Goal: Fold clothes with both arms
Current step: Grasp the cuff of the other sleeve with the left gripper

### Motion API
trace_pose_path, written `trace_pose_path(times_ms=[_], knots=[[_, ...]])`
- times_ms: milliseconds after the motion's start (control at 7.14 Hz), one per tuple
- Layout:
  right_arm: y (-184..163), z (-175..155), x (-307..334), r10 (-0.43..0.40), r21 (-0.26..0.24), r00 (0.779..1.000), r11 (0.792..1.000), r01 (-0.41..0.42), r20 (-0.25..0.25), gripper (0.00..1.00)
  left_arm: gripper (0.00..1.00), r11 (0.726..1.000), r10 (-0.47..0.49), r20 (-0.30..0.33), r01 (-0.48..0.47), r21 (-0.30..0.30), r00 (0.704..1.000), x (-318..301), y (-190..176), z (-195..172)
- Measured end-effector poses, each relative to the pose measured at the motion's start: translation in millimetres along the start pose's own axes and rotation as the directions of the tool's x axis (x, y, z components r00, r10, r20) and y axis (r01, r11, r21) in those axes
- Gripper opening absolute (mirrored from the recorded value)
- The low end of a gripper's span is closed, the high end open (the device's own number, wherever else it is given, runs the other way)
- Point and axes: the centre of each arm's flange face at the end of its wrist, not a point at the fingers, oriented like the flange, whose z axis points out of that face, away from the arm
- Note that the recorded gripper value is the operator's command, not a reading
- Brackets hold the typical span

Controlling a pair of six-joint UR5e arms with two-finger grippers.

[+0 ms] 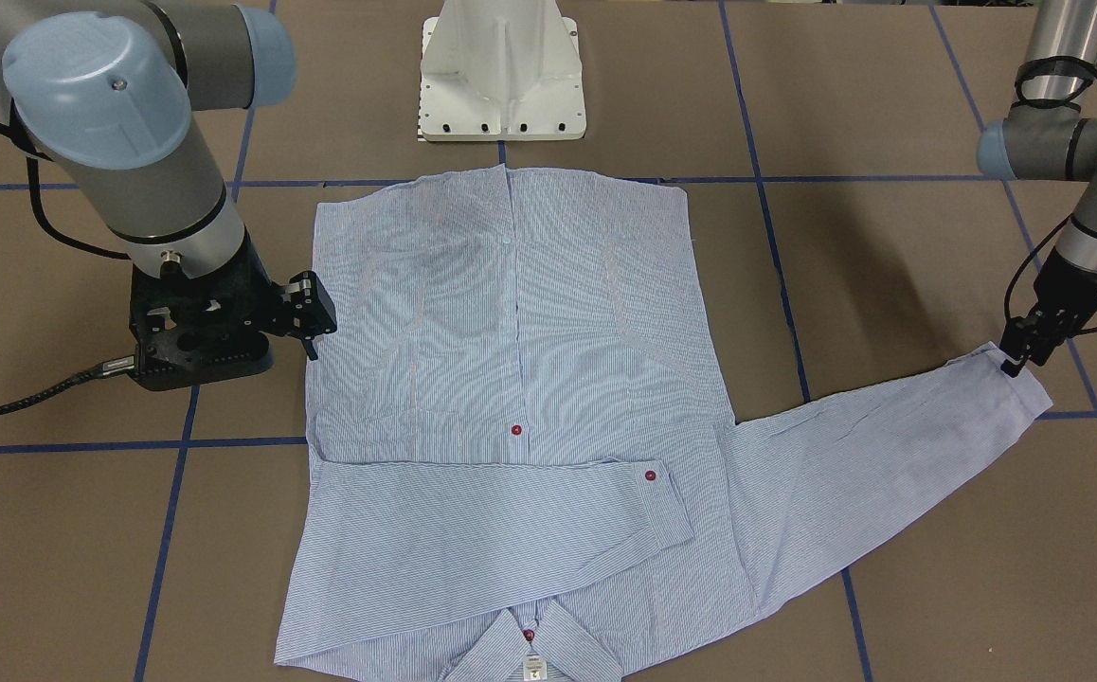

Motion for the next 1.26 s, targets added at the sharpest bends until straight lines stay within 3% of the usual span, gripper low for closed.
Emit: trace_pose_path(times_ms=[140, 420, 840, 1261], knots=[[0, 1, 1, 0.000, -0.001, 1.000, 1.000, 0.000, -0.001, 1.00, 0.45, 1.000, 0.003, -0.001, -0.003, -0.004, 1.000, 2, 2, 1], [1, 2, 2, 0.001, -0.003, 1.000, 1.000, -0.001, -0.002, 1.00, 0.01, 1.000, 0.005, -0.003, -0.005, -0.006, 1.000, 3, 4, 2], [1, 3, 3, -0.001, -0.005, 1.000, 1.000, 0.001, -0.003, 1.00, 0.00, 1.000, 0.023, -0.031, -0.023, -0.004, 0.999, 16, 4, -8], [7, 6, 13, 0.005, -0.011, 1.000, 1.000, -0.005, -0.006, 1.00, 0.00, 1.000, 0.030, -0.134, -0.030, 0.002, 0.991, 58, -11, -57]])
